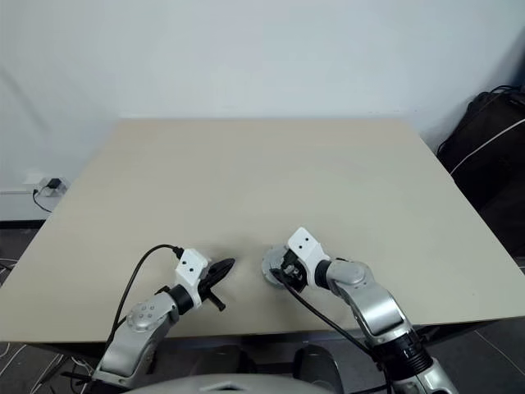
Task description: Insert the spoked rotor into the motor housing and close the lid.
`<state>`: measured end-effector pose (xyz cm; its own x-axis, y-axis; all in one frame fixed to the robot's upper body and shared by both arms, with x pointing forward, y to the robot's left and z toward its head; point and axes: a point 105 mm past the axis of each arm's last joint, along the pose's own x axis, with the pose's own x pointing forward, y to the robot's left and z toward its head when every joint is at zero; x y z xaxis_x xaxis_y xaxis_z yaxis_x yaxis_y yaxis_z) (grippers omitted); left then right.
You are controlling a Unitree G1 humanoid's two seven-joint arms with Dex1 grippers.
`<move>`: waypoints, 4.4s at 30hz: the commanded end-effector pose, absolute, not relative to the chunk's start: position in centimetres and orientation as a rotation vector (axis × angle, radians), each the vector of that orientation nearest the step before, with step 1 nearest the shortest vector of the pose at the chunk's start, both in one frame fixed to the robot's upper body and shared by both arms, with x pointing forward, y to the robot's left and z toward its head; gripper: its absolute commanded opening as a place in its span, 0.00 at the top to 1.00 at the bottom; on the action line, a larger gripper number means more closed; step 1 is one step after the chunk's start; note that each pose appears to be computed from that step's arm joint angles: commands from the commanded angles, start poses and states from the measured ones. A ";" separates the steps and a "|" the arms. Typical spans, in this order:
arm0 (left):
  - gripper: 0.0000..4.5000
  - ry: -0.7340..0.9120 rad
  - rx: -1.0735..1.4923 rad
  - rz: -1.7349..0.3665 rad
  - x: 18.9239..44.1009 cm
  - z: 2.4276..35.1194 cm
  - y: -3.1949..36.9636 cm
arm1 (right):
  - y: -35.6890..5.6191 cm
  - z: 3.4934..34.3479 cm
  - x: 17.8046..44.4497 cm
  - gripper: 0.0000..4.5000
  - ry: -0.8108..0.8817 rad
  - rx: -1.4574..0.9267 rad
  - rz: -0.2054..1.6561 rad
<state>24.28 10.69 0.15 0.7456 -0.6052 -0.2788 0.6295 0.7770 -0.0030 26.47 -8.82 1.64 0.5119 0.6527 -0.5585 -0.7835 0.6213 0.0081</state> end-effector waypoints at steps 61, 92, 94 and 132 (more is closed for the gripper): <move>1.00 0.719 -0.151 -0.977 26.5 -0.4 3.7 | -9.9 0.4 25.9 0.21 0.648 -0.321 0.802; 1.00 0.696 -0.145 -0.950 26.7 -0.3 4.3 | -12.3 1.3 26.3 0.01 0.677 0.695 0.493; 1.00 0.695 -0.145 -0.947 26.7 -0.3 4.3 | -11.8 1.1 25.9 0.01 0.708 0.747 0.518; 1.00 0.670 -0.158 -0.926 26.7 -0.4 4.3 | -9.8 0.6 22.4 0.73 0.877 0.978 0.594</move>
<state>27.41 5.27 -0.04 0.4498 -0.7645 -0.4618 0.6754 0.6295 -0.3843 23.01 -11.21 0.31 0.5818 0.7256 -0.3675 -0.0214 0.4653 0.8849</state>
